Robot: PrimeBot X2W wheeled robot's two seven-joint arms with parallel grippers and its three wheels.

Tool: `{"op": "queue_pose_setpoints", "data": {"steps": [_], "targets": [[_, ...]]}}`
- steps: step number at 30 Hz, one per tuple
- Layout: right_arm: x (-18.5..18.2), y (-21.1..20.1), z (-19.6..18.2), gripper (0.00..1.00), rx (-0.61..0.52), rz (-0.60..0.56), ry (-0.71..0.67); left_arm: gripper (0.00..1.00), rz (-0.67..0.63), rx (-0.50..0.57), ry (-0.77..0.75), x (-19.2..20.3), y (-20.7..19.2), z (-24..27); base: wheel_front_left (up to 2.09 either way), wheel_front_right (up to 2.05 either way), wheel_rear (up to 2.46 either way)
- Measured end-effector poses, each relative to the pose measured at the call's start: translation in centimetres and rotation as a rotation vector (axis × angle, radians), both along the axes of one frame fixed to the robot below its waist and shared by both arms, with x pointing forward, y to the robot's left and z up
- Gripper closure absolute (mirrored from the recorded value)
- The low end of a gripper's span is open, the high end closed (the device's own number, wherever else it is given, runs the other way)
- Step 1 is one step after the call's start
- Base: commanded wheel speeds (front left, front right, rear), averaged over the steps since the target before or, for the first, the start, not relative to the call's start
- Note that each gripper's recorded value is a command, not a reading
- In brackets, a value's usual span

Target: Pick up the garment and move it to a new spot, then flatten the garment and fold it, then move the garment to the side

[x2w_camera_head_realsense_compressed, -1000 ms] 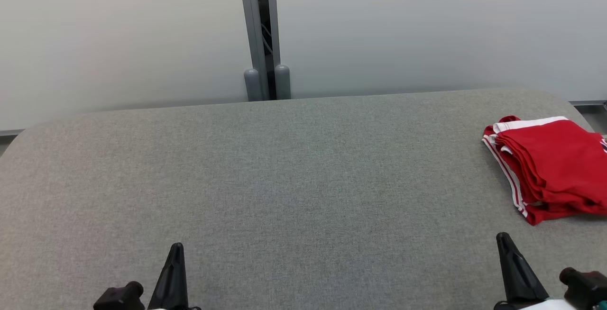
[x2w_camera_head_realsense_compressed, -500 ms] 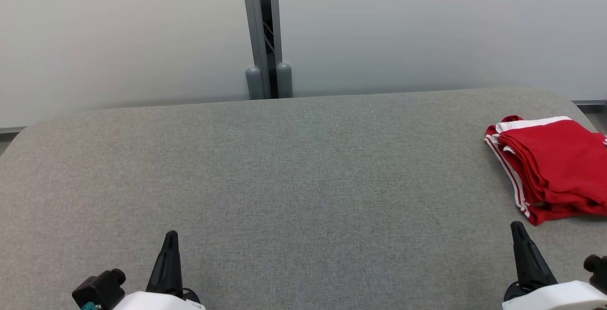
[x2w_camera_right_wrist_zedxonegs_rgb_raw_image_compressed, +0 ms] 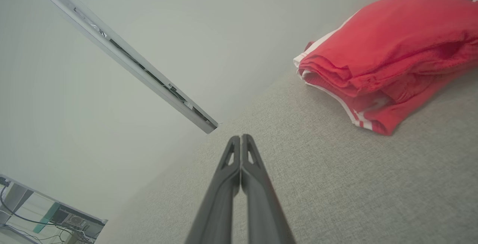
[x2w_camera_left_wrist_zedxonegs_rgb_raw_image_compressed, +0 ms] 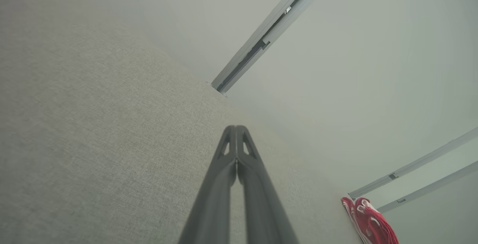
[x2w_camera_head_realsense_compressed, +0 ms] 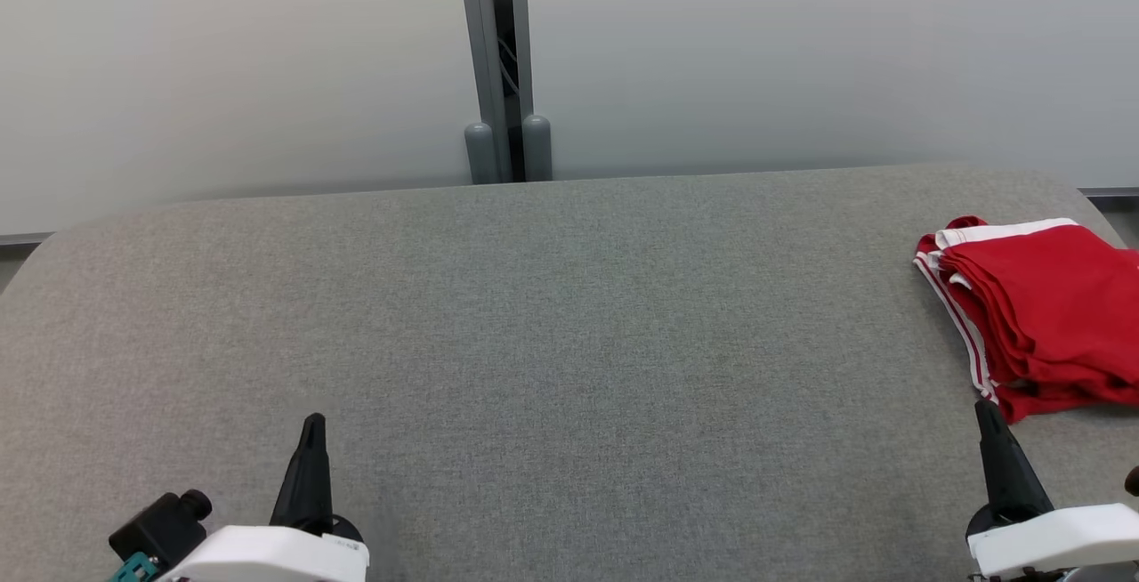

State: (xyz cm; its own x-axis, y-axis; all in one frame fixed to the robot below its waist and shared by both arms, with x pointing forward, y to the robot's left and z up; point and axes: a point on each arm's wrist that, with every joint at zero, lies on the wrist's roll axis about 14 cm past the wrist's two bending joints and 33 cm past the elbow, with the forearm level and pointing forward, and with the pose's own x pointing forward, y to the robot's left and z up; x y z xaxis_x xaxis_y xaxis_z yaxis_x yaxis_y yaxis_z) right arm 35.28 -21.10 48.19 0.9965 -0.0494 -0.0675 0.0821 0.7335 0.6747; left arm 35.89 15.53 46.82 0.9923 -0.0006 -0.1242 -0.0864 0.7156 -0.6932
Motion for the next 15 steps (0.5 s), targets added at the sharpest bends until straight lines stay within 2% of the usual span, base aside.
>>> {"op": "queue_pose_setpoints", "data": {"steps": [15], "targets": [[0.97,-0.65,0.18,1.00,0.198,-0.018,0.006,1.00,0.020,-0.195,-0.004,0.96,0.32,0.57,0.00,0.00,0.00]]}}
